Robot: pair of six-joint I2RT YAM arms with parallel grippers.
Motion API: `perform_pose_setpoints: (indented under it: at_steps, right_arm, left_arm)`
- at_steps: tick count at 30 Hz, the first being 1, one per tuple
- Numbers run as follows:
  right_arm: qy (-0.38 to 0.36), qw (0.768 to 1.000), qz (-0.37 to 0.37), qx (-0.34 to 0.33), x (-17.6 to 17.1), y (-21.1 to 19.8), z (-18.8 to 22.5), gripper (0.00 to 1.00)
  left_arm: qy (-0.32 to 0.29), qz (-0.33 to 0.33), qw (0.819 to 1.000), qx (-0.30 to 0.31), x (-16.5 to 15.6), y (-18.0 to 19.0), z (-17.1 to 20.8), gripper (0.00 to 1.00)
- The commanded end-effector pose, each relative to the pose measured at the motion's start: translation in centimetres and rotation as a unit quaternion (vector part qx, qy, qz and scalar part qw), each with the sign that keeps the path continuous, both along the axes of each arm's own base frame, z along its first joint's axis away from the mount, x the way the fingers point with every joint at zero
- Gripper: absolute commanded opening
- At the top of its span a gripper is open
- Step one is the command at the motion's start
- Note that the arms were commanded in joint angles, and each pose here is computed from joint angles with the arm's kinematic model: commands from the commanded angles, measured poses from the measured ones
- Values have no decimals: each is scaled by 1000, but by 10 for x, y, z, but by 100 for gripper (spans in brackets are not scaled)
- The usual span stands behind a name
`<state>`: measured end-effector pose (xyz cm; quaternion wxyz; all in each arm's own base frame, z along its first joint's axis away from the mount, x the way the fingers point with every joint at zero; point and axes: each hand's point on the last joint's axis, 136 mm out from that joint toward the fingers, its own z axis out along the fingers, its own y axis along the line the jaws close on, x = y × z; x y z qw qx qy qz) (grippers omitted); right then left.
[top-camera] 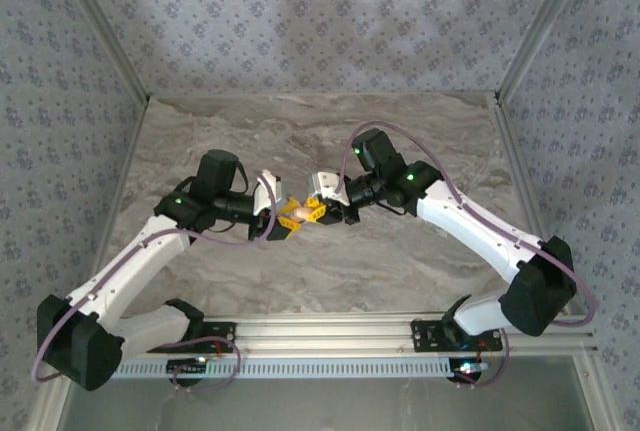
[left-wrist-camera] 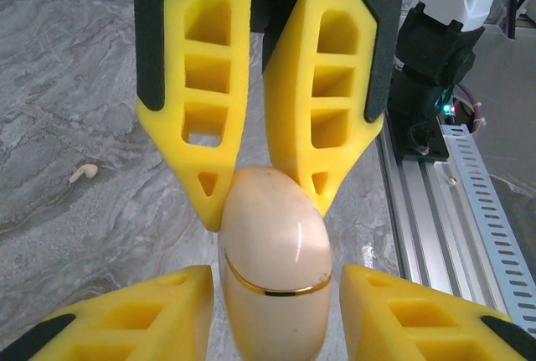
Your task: Insert wireless bluetooth earbuds into charging case
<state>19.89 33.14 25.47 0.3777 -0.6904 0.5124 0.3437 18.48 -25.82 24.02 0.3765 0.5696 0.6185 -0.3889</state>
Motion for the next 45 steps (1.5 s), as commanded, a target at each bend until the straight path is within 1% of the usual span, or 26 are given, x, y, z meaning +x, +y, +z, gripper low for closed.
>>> perform_pose_setpoints:
  at_steps: [1, 13, 17, 23, 24, 27, 29, 33, 39, 45]
  right_arm:
    - [-19, 999, 8, 28, -4, 2, 27, 18]
    - [-19, 999, 7, 30, -4, 5, 27, 18]
    - [-18, 1000, 4, 23, -4, 5, 24, 18]
    - [-18, 1000, 0, 16, -3, 5, 21, 19]
    - [-20, 1000, -1, 16, -3, 5, 22, 21]
    - [-21, 1000, -16, 16, 3, 5, 23, 40]
    - [-23, 999, -31, 20, 10, 3, 24, 46]
    - [-27, 997, -60, 31, 24, -2, 29, 50]
    - [-18, 995, -78, 57, 34, -10, 42, 51]
    - [-13, 993, -101, 64, 44, -20, 44, 51]
  left_arm:
    - [-6, -7, 1000, -3, 0, -3, 1, 44]
    - [-12, -7, 1000, -13, 2, -4, 8, 43]
    - [-17, -6, 1000, -16, 1, -4, 11, 35]
    - [-22, -6, 1000, -16, 0, -3, 13, 26]
    - [-21, -6, 1000, -15, 0, -2, 13, 26]
    - [-22, -8, 1000, -13, -1, -2, 11, 25]
    - [-21, -9, 1000, -12, -2, -3, 10, 25]
    - [-21, -14, 1000, -8, -4, -4, 8, 25]
    - [-17, -16, 1000, -9, -5, -5, 2, 23]
    - [-21, -14, 999, -25, -4, -9, 2, 23]
